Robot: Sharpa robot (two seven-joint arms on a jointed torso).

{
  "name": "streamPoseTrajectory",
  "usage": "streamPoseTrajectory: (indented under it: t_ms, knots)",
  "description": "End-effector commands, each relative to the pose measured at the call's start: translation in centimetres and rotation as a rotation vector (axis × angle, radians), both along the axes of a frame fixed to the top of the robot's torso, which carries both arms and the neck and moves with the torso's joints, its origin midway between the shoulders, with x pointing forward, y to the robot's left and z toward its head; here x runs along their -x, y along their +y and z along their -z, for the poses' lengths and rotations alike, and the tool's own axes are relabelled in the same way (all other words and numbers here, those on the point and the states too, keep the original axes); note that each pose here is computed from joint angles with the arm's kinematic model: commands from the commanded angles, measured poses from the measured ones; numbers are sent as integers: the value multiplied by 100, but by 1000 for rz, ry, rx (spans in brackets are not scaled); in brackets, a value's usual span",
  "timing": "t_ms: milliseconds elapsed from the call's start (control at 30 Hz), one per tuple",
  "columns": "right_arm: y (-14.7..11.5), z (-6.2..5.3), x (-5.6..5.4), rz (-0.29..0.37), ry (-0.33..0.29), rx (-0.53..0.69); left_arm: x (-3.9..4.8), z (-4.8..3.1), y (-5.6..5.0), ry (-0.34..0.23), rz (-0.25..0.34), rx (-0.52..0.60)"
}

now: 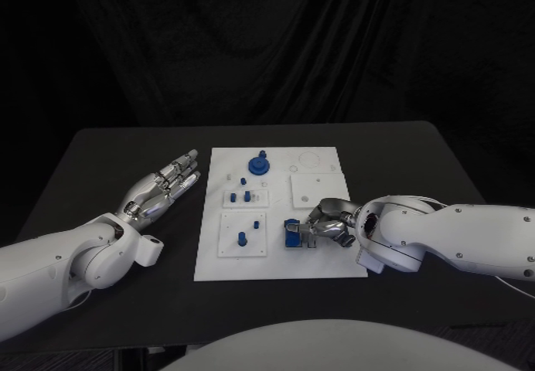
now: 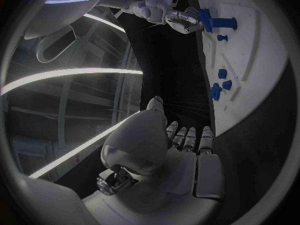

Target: Assemble the parts on the task board

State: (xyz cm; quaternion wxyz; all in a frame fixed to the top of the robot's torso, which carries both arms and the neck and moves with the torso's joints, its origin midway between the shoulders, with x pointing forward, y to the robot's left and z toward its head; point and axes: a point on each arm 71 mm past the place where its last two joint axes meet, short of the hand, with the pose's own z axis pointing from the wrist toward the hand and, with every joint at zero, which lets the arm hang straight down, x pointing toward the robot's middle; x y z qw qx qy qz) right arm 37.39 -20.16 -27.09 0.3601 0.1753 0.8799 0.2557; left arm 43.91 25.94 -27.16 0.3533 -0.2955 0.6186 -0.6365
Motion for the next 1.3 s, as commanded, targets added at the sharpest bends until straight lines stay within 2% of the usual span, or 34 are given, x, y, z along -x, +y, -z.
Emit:
streamPoseTrajectory:
  t_ms: [33,100,333,400,567,1000,1300]
  knots:
    - [-2,3,9,-4,-6,-7,12,-29,-18,-32,14,36]
    - [2,-18,7,-14,-34,-15,13,-29,-17,-31,14,36]
    - [65,-134,19,-97,-194,-32,14,-26,-7,-30,13,35]
    - [83,-151,29,-119,-218,-27,15,-25,-5,-30,13,35]
    - [94,-157,47,-145,-235,-12,16,-22,-7,-29,14,35]
    - [74,-167,66,-157,-258,9,18,-15,3,-25,14,33]
    - [59,-141,64,-175,-242,36,17,-10,0,-21,15,33]
